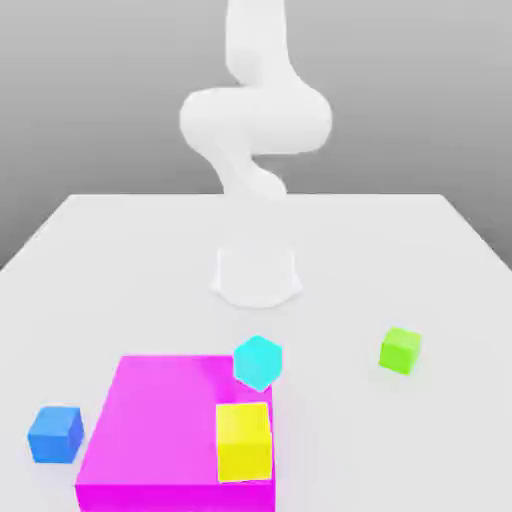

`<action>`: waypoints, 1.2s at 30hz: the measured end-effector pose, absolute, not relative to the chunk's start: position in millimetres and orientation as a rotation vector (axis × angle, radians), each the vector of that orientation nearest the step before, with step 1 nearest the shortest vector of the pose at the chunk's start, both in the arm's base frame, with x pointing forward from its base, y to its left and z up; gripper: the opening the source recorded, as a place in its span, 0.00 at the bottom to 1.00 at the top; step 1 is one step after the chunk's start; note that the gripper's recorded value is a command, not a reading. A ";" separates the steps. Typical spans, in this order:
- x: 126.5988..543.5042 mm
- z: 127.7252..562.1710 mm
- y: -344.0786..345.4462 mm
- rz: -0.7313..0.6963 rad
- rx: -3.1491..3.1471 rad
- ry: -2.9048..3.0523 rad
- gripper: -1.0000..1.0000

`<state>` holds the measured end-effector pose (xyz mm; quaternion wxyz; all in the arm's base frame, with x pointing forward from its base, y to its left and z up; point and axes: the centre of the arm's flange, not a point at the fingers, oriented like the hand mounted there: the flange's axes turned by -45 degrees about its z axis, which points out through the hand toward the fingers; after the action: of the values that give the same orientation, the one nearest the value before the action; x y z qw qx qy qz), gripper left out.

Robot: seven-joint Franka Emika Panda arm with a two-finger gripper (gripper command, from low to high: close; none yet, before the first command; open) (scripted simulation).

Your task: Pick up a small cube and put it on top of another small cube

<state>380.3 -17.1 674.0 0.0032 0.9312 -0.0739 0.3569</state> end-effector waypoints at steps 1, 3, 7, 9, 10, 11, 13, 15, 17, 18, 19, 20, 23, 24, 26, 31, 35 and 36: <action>393.7 657.3 -25.9 1.073 2.923 -0.322 0.50; 416.2 624.0 -44.5 0.986 2.921 -0.494 0.50; 449.0 554.4 -86.3 0.818 2.885 -0.825 0.50; 459.3 517.8 -108.7 0.735 2.853 -0.987 0.50; 463.0 499.2 -120.0 0.693 2.833 -1.067 0.50; 465.7 480.5 -131.3 0.652 2.811 -1.147 0.50; 468.0 442.5 -153.6 0.568 2.759 -1.304 0.50; 466.6 404.3 -174.8 0.485 2.699 -1.457 0.50; 460.0 366.0 -198.3 0.401 2.623 -1.617 0.50; 455.2 347.0 -209.7 0.358 2.580 -1.696 0.50; 448.9 328.1 -221.6 0.316 2.533 -1.777 0.50; 442.2 309.3 -232.0 0.274 2.485 -1.855 0.50; 425.8 254.0 -245.2 0.147 2.361 -2.044 0.50; 418.8 236.1 -249.1 0.104 2.314 -2.107 0.50; 405.4 202.7 -255.9 0.030 2.224 -2.215 0.50; 399.8 136.8 -258.5 0.001 2.185 -2.258 0.00; 400.0 136.9 -258.6 0.004 2.185 -2.258 0.00; 400.1 137.0 -258.6 0.005 2.185 -2.258 0.00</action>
<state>400.1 -258.6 137.0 -0.0003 0.6954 -0.7186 0.0017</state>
